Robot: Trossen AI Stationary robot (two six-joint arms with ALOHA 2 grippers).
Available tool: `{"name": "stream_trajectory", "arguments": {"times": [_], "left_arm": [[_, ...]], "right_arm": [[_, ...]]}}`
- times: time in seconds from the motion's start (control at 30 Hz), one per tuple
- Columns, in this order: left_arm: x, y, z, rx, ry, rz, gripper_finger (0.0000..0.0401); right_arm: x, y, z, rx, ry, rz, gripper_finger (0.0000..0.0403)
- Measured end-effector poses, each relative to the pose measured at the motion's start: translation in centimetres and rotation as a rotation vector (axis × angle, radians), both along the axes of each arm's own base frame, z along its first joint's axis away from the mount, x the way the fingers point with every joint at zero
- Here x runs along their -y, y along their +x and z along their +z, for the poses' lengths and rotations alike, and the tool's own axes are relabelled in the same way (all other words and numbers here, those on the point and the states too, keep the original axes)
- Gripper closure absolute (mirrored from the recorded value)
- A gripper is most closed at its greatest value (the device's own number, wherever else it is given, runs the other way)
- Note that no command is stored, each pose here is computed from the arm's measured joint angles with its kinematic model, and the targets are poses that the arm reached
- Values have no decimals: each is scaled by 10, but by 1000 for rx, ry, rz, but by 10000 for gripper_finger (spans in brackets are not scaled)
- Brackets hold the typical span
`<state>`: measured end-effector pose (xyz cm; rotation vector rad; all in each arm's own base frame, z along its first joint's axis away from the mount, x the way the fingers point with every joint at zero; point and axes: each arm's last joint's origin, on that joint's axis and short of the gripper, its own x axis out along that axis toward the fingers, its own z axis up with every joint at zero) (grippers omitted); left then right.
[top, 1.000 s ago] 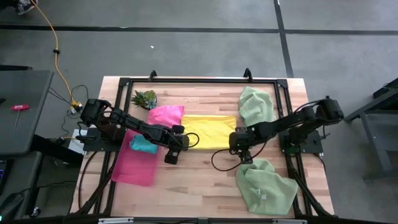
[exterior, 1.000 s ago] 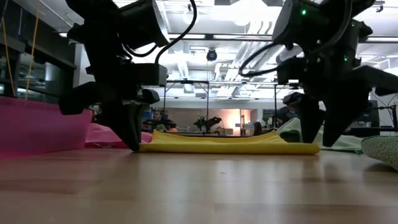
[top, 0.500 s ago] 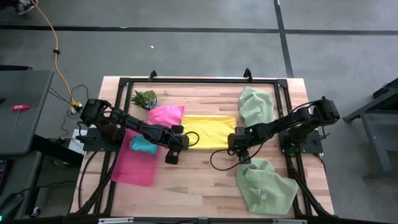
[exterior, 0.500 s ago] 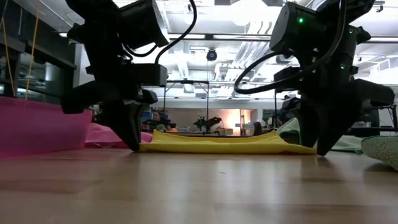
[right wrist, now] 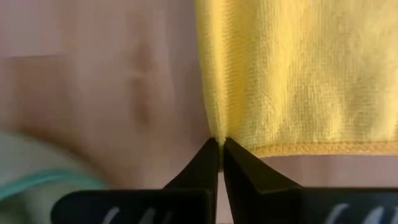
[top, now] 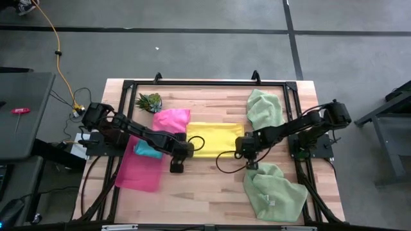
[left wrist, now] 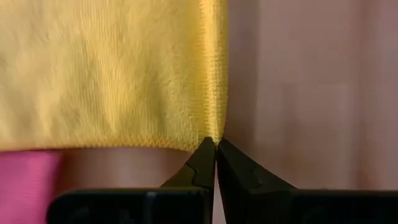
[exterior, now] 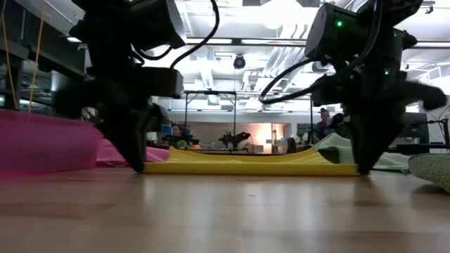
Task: Fold microfiber towels
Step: Fold the yellow microfiber towel
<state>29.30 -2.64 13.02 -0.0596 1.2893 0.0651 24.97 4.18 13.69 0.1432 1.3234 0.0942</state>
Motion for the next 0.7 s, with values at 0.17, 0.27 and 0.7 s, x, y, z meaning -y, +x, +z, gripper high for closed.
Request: {"name": "stream_trajectory", "arguments": {"times": [0.17, 0.27, 0.7], "left_arm": [[10, -6, 10, -15, -197, 43, 401], [11, -9, 23, 2, -293, 74, 401], [-38, -19, 55, 121, -267, 251, 401]], "right_arm": [[-5, -2, 16, 27, 227, 2, 401], [-6, -7, 31, 62, 297, -19, 402], [37, -23, 65, 187, 202, -318, 402]]}}
